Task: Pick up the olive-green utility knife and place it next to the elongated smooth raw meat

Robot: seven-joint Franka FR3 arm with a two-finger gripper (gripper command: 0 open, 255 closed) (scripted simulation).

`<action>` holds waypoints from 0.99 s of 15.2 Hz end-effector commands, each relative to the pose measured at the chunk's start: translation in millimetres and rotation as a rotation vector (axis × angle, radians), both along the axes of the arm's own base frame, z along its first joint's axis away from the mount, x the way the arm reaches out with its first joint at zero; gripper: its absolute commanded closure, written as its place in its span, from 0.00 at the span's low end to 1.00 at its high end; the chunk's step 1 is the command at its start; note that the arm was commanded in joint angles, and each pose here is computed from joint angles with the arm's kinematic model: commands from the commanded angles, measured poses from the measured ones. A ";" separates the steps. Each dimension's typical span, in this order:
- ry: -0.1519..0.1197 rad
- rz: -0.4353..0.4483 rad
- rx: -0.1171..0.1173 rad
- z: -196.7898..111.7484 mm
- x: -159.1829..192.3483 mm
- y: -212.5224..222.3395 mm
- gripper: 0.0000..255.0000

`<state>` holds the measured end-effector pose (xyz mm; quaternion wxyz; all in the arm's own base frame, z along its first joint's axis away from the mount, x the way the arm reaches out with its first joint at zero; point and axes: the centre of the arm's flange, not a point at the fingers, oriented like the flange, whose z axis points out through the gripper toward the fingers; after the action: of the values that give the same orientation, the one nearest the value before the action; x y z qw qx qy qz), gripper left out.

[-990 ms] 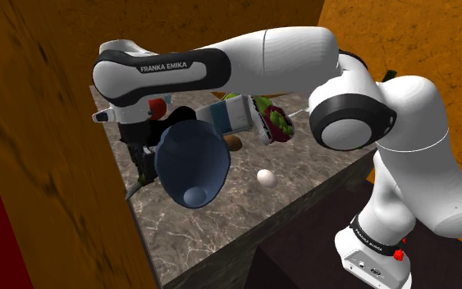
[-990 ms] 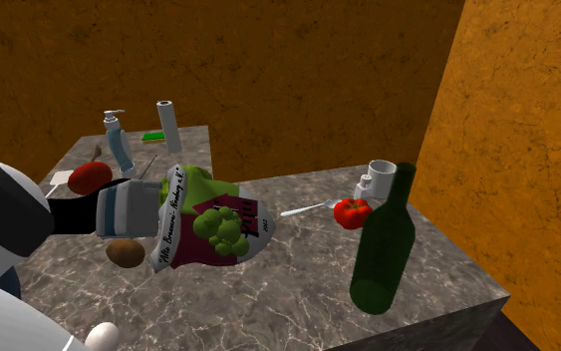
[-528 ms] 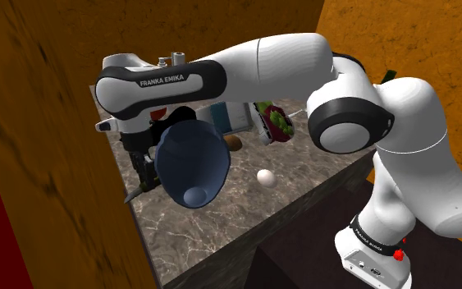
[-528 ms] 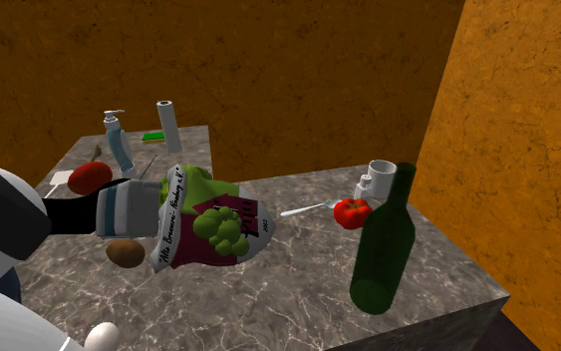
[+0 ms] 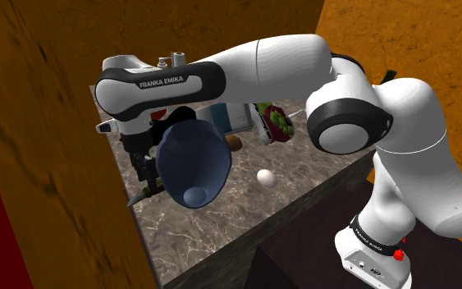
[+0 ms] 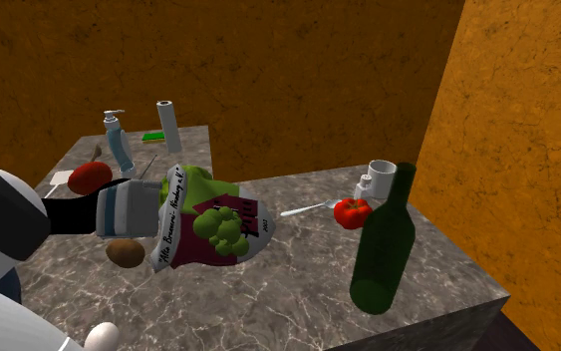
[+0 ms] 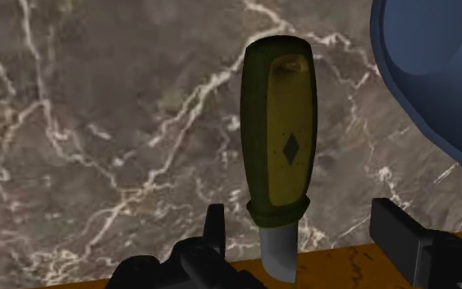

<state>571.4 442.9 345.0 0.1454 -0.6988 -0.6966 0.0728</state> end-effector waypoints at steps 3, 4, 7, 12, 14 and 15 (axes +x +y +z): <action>0.001 0.001 0.000 -3.4 -0.5 3.5 0.00; 0.001 0.001 0.000 -3.5 -1.4 1.7 0.00; 0.001 0.001 0.000 34.0 10.7 -2.3 0.00; 0.001 0.001 0.000 43.8 13.9 -3.4 0.00; 0.001 0.001 0.000 43.8 13.9 -3.4 0.00; 0.001 0.001 0.000 43.8 13.9 -3.4 0.00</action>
<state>585.0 440.0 388.1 0.1459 -0.6982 -0.6971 0.0732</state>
